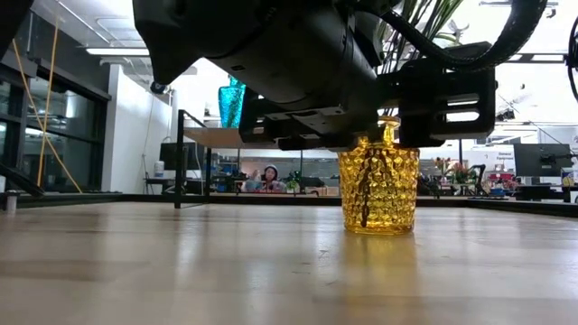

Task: Pick and place flowers into a vace then onto a shelf
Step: Put the yellow flower vase on the shelf

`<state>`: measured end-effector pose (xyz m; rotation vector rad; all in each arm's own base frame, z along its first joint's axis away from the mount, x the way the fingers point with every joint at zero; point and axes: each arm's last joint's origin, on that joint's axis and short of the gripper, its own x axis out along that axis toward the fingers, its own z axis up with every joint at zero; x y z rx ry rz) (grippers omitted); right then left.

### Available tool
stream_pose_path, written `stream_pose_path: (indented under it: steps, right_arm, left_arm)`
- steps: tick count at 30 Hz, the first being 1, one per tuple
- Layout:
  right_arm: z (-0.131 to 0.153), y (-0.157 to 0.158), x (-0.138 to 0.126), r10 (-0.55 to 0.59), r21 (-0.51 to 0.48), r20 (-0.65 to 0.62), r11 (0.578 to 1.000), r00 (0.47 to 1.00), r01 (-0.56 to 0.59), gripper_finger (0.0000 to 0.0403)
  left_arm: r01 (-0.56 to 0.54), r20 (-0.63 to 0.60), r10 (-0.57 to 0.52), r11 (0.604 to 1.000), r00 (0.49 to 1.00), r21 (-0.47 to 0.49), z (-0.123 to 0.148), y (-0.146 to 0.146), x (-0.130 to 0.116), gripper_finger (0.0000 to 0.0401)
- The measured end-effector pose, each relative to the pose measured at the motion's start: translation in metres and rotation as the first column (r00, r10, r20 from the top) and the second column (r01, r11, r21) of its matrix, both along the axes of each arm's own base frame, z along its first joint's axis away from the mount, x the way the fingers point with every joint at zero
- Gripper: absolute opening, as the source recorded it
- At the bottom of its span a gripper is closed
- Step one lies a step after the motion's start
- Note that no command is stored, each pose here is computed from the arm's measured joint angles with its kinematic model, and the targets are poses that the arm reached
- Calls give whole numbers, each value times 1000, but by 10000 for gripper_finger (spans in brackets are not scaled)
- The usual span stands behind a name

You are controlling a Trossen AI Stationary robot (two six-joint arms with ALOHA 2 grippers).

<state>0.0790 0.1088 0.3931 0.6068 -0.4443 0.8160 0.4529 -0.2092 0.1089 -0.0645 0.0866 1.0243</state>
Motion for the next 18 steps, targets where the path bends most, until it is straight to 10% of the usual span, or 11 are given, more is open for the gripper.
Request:
stream_pose_path:
  steps: [18]
  right_arm:
    - [0,0,0,-9,3,-5,1000,1000,9,130]
  left_arm:
    - [6,35,-4,999,999,-54,0,2,2,335]
